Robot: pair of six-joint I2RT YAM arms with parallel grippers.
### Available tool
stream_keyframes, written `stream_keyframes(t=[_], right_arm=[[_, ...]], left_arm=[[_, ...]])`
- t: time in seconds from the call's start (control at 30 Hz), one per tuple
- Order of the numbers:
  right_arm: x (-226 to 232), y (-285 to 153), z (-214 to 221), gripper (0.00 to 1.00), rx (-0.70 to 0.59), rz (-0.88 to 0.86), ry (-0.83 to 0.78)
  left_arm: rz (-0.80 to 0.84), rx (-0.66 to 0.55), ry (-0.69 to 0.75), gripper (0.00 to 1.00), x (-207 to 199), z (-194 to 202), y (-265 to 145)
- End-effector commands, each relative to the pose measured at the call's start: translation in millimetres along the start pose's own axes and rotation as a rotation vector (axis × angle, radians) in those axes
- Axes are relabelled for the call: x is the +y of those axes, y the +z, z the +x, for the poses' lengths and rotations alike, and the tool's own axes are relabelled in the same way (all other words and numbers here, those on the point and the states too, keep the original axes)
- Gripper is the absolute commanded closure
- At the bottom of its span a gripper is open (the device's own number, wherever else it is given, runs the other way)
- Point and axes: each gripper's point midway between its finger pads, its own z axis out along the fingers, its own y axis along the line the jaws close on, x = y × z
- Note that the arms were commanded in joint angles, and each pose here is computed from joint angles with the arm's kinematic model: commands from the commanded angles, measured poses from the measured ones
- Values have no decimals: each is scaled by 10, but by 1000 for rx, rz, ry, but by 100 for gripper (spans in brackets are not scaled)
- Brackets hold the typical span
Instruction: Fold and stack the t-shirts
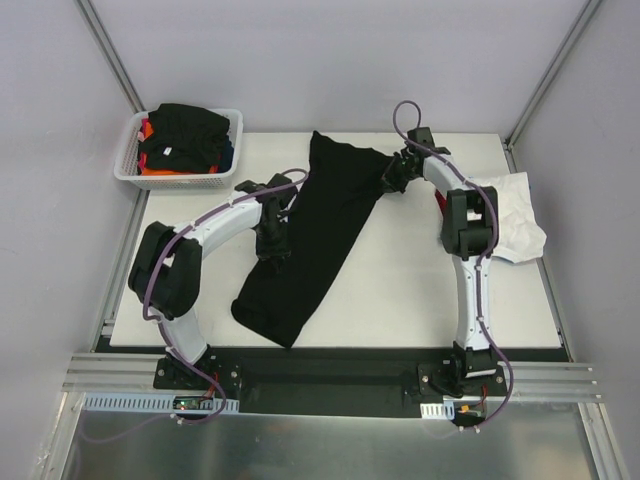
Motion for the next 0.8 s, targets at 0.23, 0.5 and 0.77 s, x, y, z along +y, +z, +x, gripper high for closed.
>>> stream_keyframes(t=[0.23, 0.5, 0.77], right_arm=[[456, -1458, 1209, 99, -9, -21, -244], [88, -1171, 2647, 99, 190, 48, -252], [-10, -882, 3202, 99, 257, 92, -271]], left_arm=[[-19, -127, 29, 100, 174, 99, -453], [-28, -70, -33, 100, 402, 537, -209], [-54, -107, -65, 100, 514, 518, -26]])
